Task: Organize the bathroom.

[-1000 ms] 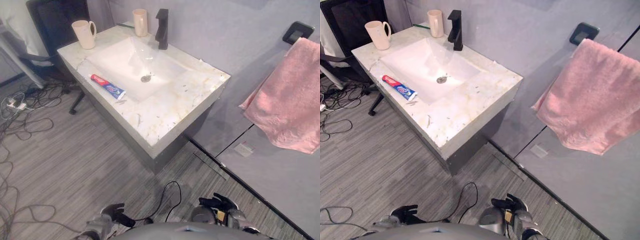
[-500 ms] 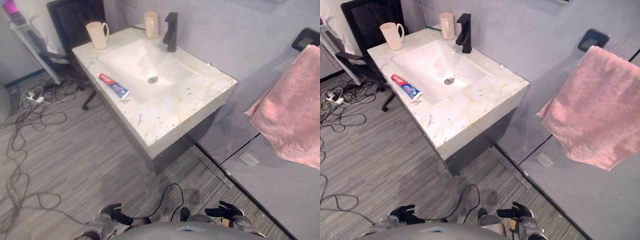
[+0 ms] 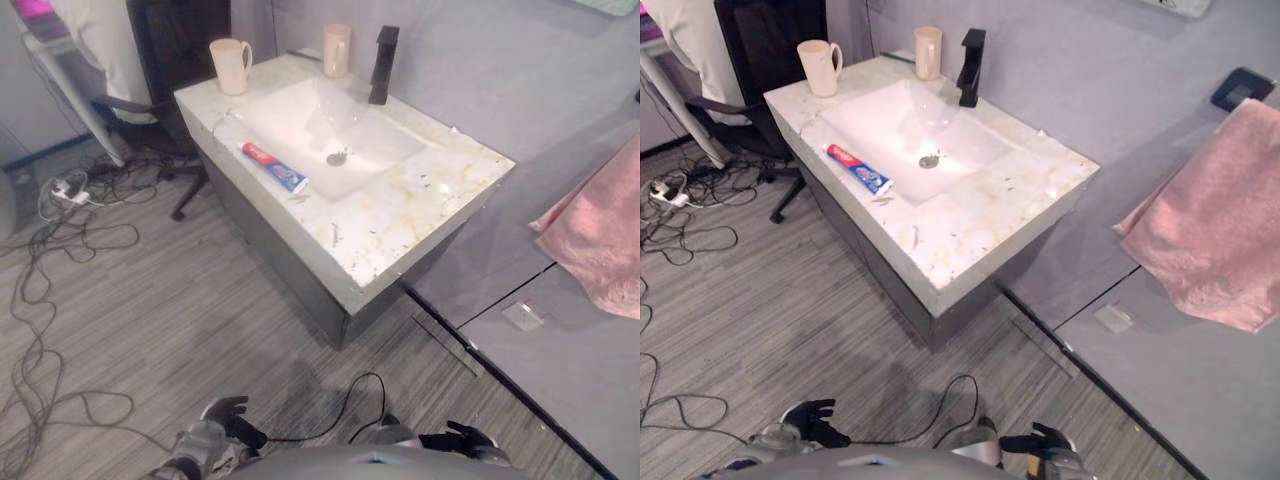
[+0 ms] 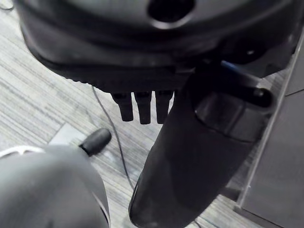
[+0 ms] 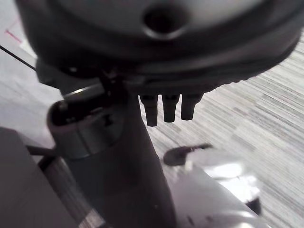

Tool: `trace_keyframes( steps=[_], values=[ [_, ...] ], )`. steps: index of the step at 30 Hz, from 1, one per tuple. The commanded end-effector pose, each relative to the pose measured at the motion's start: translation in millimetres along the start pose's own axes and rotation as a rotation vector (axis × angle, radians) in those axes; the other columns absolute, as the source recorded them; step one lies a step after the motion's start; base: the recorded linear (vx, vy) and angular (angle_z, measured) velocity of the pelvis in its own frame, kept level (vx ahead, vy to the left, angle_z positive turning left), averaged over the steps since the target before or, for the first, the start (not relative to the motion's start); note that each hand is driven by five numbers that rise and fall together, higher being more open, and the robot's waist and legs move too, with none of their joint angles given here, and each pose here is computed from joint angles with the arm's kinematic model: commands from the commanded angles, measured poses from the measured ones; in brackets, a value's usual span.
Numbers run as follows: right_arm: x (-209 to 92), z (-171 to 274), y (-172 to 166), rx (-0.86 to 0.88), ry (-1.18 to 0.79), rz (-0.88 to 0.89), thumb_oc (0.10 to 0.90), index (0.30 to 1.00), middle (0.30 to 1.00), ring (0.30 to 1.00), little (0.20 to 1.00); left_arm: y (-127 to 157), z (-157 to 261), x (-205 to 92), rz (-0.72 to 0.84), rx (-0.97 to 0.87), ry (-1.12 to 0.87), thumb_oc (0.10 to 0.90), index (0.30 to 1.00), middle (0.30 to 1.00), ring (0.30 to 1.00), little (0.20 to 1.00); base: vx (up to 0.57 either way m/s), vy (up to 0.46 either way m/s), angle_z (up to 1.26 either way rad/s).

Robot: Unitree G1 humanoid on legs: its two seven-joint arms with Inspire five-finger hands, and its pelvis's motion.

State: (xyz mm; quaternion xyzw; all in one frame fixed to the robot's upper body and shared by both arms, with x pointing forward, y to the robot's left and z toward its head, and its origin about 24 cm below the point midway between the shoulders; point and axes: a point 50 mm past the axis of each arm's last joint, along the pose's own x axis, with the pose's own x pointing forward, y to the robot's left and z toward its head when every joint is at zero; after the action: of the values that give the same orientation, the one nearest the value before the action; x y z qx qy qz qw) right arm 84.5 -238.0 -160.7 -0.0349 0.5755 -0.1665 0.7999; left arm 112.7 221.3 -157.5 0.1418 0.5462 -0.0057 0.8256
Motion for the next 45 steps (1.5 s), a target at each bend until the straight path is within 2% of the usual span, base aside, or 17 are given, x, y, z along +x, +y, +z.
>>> trace_keyframes(
  steps=[1, 2, 5, 11, 17, 24, 32, 40, 45],
  values=[
    [4, 48, -18, -0.008, -0.113, -0.073, 0.800, 0.900, 0.900, 0.900, 0.900, 3, 20, 2, 0.008, -0.032, -0.084, 0.800, 0.900, 0.900, 0.900, 0.900, 0.10, 0.669, 0.27],
    [4, 48, -18, 0.065, -0.107, -0.078, 0.800, 0.900, 0.900, 0.900, 0.900, 2, 26, 3, 0.003, -0.017, -0.093, 0.800, 0.900, 0.900, 0.900, 0.900, 0.11, 0.693, 0.28],
    [4, 48, -14, 0.138, -0.114, -0.069, 0.800, 0.900, 0.900, 0.900, 0.900, 1, 23, 3, -0.004, 0.013, -0.085, 0.800, 0.900, 0.900, 0.900, 0.900, 0.08, 0.354, 0.28],
    [3, 51, -7, 0.061, -0.138, -0.021, 0.800, 0.900, 0.900, 0.900, 0.900, 6, 15, 2, 0.025, 0.027, -0.065, 0.800, 0.900, 0.900, 0.900, 0.900, 0.10, 0.341, -0.08],
    [3, 36, 6, 0.013, -0.076, 0.000, 0.800, 0.900, 0.900, 0.900, 0.900, 14, 33, 3, 0.060, 0.029, -0.094, 0.800, 0.900, 0.900, 0.900, 0.900, 0.17, 0.160, -0.32],
    [4, 21, -9, 0.074, -0.013, -0.053, 0.800, 0.900, 0.900, 0.900, 0.900, 7, 43, 4, 0.044, 0.061, -0.126, 0.800, 0.900, 0.900, 0.900, 0.900, 0.17, 0.056, 0.41],
    [3, 18, -15, 0.087, -0.006, -0.064, 0.800, 0.900, 0.900, 0.900, 0.900, 8, 54, 4, 0.034, 0.061, -0.156, 0.800, 0.900, 0.900, 0.900, 0.900, 0.14, 0.111, -0.21],
    [3, 13, -20, 0.105, 0.003, -0.115, 0.800, 0.900, 0.900, 0.900, 0.900, 13, 48, 3, 0.055, 0.058, -0.146, 0.800, 0.900, 0.900, 0.900, 0.900, 0.29, 0.420, -0.67],
    [3, 12, -32, 0.118, 0.011, -0.158, 0.800, 0.900, 0.900, 0.900, 0.900, 8, 55, 4, 0.009, 0.065, -0.177, 0.800, 0.900, 0.900, 0.900, 0.900, 0.19, 0.561, -0.85]
  ],
)
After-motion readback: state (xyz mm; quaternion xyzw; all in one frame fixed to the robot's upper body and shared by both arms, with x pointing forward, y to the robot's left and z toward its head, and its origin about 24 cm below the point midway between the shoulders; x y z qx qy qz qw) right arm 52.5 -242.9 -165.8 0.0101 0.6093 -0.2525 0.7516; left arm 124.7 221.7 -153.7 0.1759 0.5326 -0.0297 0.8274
